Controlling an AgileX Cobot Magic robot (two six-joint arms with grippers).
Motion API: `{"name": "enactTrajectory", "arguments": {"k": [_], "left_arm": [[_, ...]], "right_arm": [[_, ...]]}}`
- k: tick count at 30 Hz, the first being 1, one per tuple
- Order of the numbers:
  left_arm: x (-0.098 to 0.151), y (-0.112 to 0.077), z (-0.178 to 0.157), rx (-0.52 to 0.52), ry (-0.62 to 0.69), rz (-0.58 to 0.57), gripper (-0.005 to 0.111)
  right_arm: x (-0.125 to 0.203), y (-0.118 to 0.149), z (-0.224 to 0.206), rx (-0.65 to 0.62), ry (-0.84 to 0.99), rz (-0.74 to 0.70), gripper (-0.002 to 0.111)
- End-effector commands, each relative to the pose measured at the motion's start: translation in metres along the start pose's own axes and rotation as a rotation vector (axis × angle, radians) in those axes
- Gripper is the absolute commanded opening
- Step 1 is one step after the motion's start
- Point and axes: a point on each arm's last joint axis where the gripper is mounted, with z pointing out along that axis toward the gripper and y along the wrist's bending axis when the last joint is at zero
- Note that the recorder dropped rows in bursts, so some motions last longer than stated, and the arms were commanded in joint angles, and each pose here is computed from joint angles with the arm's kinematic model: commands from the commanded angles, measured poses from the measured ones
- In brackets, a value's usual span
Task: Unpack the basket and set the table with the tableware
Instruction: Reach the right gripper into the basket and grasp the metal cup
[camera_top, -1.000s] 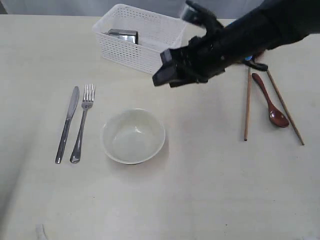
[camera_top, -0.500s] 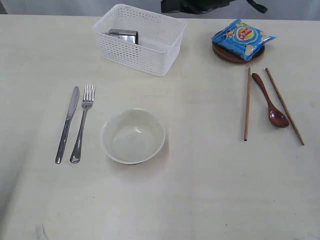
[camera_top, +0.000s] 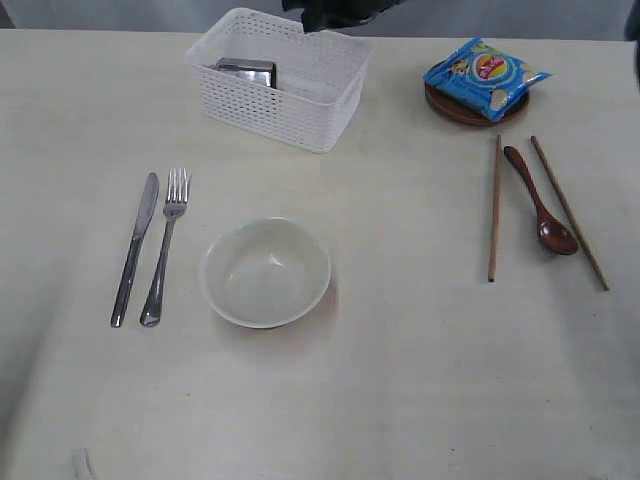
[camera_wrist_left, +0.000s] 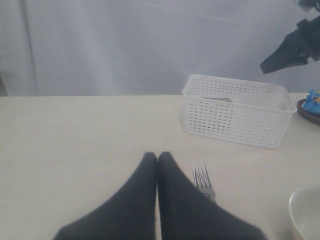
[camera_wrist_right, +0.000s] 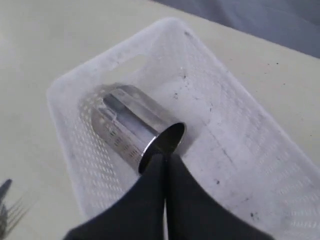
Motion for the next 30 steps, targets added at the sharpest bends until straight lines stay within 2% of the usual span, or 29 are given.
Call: {"name": "enactTrajectory", "arguments": {"k": [1, 5, 11, 21, 26, 30], "left_arm": [[0.0, 0.0, 0.0, 0.001, -0.007, 0.0, 0.0], [0.0, 0.0, 0.0, 0.001, -0.007, 0.0, 0.0], [0.0, 0.0, 0.0, 0.001, -0.007, 0.0, 0.0], [0.0, 0.0, 0.0, 0.001, -0.007, 0.0, 0.0], [0.0, 0.0, 0.0, 0.001, -0.007, 0.0, 0.0], [0.0, 0.0, 0.0, 0.001, -0.007, 0.0, 0.0]], "right_arm": [[0.004, 0.006, 0.023, 0.092, 0.19, -0.119, -0.001], [0.004, 0.014, 0.028, 0.164, 0.305, -0.199, -0.001], [0.008, 0.017, 0.016, 0.172, 0.453, -0.223, -0.001], [0.02, -0.04, 0.0, 0.254, 0.525, -0.146, -0.001], [0.015, -0.071, -0.026, 0.312, 0.484, -0.041, -0.001], [0.004, -0.08, -0.051, 0.339, 0.434, 0.004, -0.001]]}}
